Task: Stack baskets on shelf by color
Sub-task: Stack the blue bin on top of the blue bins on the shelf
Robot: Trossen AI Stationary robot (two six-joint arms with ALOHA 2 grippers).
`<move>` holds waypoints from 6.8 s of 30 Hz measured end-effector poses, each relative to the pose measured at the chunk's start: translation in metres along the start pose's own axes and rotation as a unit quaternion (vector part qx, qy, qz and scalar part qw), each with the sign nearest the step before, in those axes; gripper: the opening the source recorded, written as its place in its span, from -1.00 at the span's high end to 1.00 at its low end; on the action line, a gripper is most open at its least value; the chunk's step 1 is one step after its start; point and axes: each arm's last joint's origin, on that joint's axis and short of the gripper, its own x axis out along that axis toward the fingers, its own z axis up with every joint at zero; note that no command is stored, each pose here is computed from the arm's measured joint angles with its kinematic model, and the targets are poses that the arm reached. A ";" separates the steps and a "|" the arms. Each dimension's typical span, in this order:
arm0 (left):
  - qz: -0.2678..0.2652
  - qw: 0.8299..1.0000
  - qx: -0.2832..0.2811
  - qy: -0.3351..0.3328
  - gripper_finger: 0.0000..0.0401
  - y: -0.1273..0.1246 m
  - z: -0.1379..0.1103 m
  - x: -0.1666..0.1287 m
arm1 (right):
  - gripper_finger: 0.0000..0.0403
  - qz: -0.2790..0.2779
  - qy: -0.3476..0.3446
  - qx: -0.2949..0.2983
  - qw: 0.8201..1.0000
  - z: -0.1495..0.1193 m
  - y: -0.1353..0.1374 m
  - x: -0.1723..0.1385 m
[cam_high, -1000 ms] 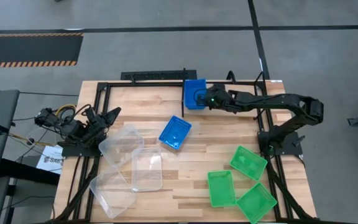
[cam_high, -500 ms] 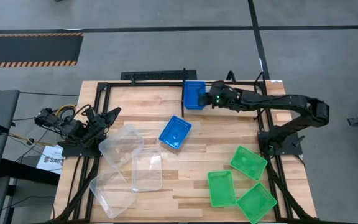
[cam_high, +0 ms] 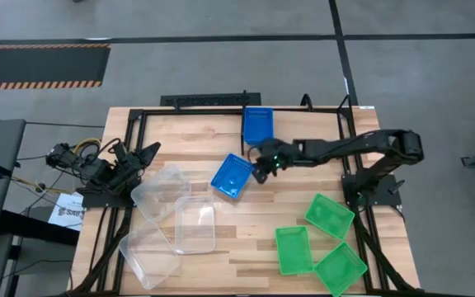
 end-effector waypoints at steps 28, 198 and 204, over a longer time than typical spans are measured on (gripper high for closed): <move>0.011 1.000 0.003 0.004 -0.12 0.003 -0.002 0.000 | 0.34 0.012 -0.003 0.032 0.999 0.008 0.019 0.026; 0.061 0.997 0.006 -0.046 -0.12 0.010 -0.002 -0.001 | 0.69 -0.090 -0.044 0.359 0.928 0.091 -0.168 -0.035; 0.060 0.997 0.004 -0.046 -0.12 0.010 -0.002 -0.001 | 0.43 -0.090 -0.044 0.357 0.929 0.091 -0.168 -0.035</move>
